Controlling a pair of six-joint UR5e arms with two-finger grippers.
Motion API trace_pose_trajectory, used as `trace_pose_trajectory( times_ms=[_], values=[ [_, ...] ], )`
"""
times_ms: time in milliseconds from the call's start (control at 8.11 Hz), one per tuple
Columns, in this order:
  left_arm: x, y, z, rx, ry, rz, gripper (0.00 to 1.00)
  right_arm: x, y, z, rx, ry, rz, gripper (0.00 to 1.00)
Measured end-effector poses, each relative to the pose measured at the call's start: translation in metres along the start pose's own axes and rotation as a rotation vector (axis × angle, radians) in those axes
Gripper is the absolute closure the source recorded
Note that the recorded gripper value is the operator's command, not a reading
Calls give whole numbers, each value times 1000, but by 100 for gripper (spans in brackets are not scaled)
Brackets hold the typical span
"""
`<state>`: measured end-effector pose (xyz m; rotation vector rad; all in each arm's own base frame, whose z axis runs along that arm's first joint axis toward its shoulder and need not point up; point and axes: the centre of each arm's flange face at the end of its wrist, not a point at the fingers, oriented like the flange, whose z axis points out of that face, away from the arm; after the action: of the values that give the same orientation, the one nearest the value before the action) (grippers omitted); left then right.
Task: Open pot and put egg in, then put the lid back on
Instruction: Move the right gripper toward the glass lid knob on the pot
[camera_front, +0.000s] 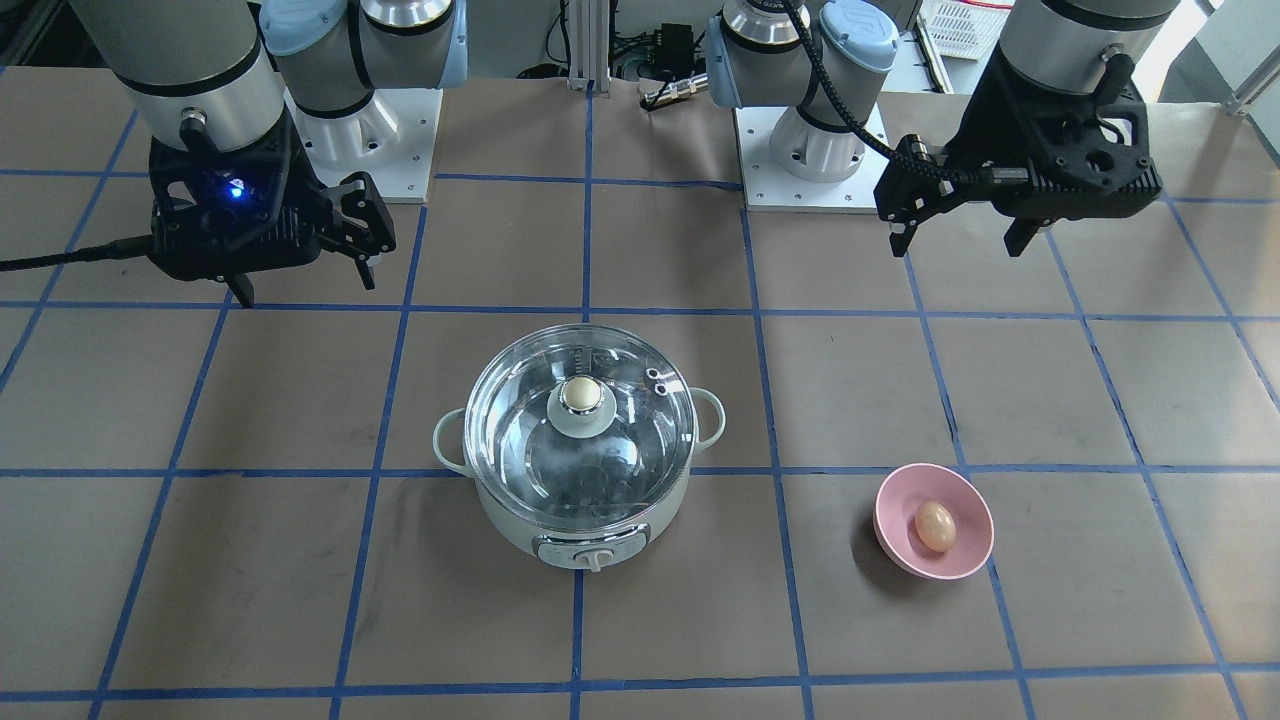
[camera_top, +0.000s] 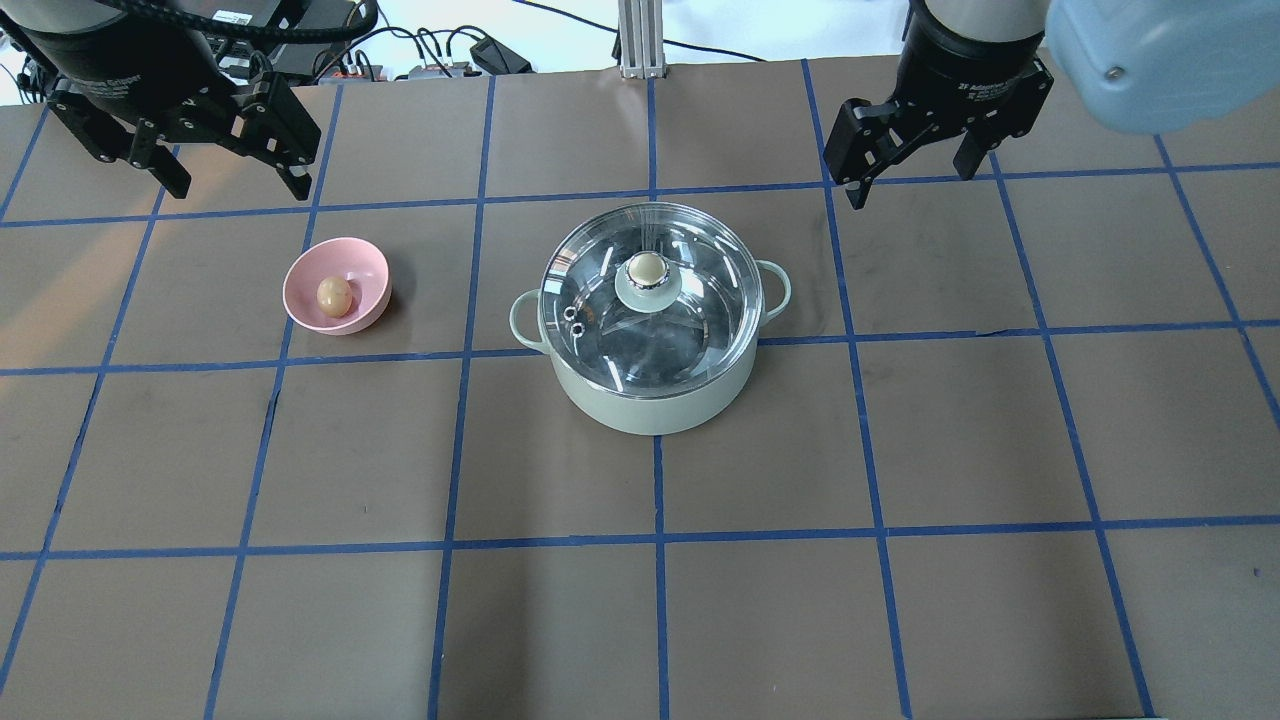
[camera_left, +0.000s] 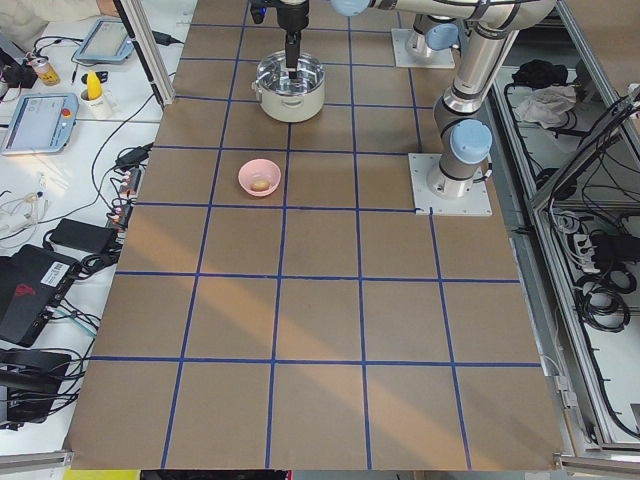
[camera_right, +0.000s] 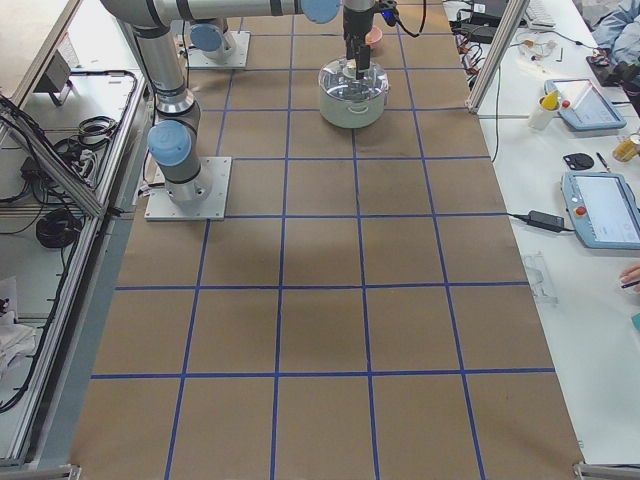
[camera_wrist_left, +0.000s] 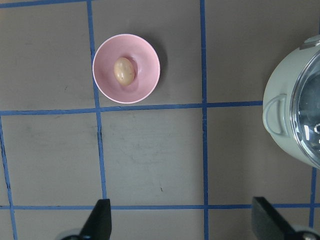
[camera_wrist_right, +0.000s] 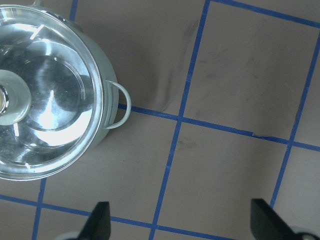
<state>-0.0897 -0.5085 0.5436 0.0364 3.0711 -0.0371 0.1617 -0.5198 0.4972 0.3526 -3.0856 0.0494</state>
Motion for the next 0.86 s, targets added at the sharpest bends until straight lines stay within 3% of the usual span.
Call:
trace_pose_trajectory(
  times_ms=[370, 740, 863],
  values=[
    [-1, 1, -1, 2, -2, 2, 0, -2, 0, 3, -5, -8, 9, 0],
    [-14, -8, 7, -5, 3, -10, 0, -29, -9, 14, 4, -13, 86, 0],
    [-24, -15, 13, -5, 1, 1, 6, -53, -14, 16, 26, -12, 101, 0]
  ],
)
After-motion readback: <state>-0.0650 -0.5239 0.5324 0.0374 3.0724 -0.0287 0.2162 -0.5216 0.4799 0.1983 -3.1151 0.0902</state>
